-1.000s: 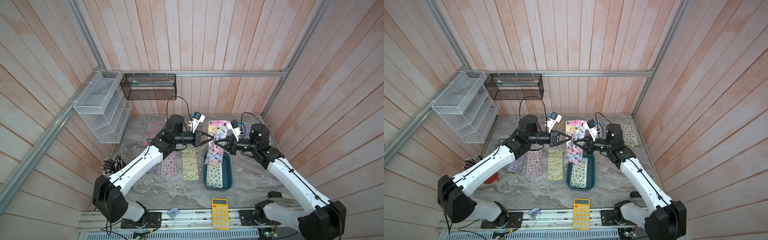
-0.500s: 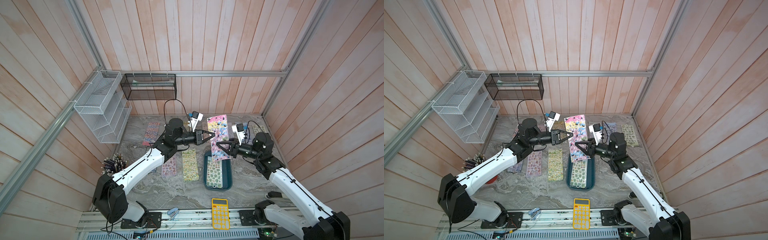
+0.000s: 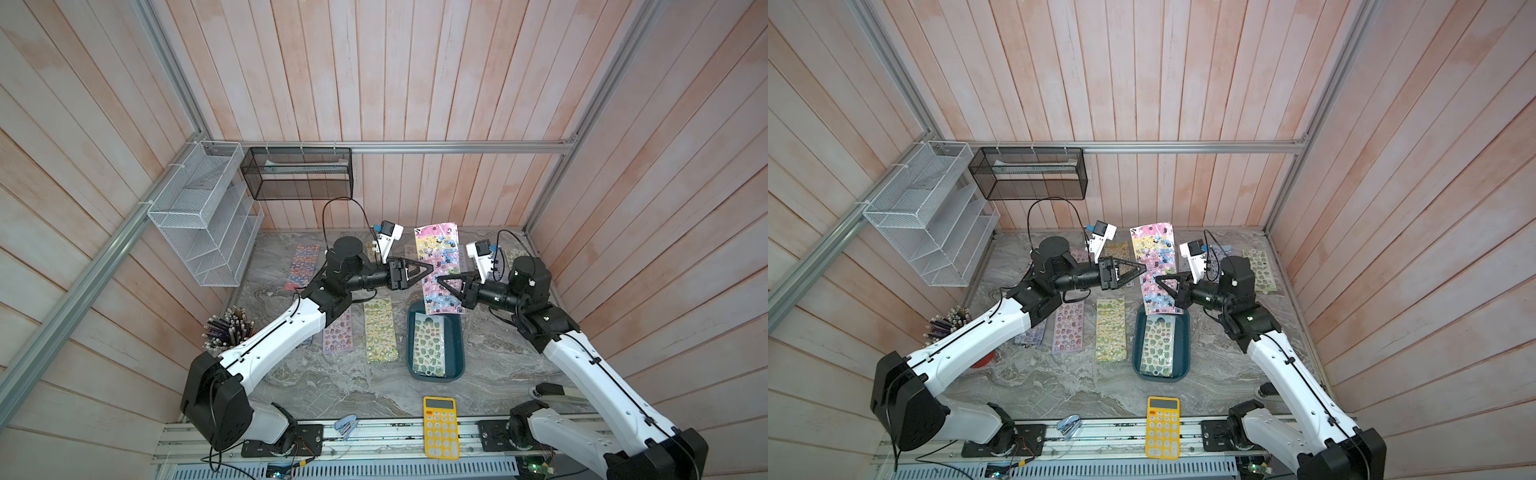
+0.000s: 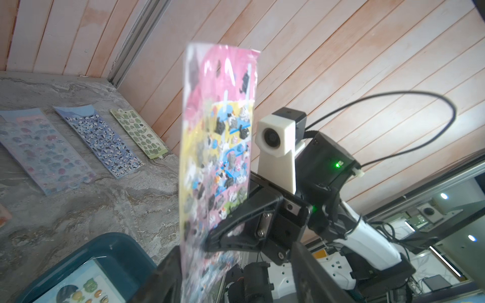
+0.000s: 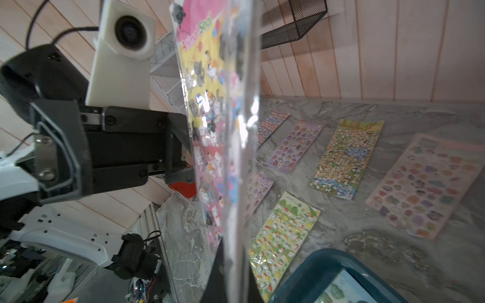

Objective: Take the stickers out of the storage box
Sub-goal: Pick up the sticker from the storage box.

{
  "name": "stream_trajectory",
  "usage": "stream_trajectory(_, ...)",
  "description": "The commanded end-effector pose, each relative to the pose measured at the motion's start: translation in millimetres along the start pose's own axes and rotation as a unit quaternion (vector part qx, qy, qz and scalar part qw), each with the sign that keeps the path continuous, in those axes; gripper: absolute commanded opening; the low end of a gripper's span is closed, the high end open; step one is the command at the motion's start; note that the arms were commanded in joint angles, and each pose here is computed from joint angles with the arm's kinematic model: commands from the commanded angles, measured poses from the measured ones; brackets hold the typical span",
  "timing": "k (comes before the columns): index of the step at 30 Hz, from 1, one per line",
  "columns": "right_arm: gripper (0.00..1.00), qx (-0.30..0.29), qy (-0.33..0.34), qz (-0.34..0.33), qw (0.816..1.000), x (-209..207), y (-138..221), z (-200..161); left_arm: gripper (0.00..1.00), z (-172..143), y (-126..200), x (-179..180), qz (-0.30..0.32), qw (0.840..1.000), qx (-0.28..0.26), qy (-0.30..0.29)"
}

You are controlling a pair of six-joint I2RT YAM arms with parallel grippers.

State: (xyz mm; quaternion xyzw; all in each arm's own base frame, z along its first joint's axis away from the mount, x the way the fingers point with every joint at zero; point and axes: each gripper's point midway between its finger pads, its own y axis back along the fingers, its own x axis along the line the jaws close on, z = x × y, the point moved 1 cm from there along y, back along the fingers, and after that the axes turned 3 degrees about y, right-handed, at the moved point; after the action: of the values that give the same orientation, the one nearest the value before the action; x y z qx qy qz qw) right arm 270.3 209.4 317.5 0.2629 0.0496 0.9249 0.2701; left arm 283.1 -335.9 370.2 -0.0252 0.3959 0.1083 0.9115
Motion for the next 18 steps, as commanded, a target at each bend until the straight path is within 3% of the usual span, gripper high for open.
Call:
stream_trajectory(1, 0.00, 0.083, -0.006, -0.124, 0.989, -41, 6, -30, 0.73, 15, 20, -6, 0.018, 0.999, -0.030, -0.033)
stream_trajectory(5, 0.00, 0.149, -0.009, -0.269, 0.951, -89, 24, -53, 0.78, 18, 36, 4, 0.071, 0.995, -0.048, -0.056)
stream_trajectory(10, 0.00, 0.227, -0.009, -0.425, 0.876, -143, 54, -86, 0.80, 9, 48, 21, 0.123, 0.989, -0.047, -0.066)
stream_trajectory(14, 0.00, 0.290, -0.029, -0.496, 0.818, -175, 70, -117, 0.80, 0, 51, 34, 0.142, 0.987, -0.036, -0.061)
stream_trajectory(18, 0.00, 0.311, -0.083, -0.510, 0.798, -198, 77, -140, 0.80, -8, 52, 42, 0.145, 0.987, -0.029, -0.056)
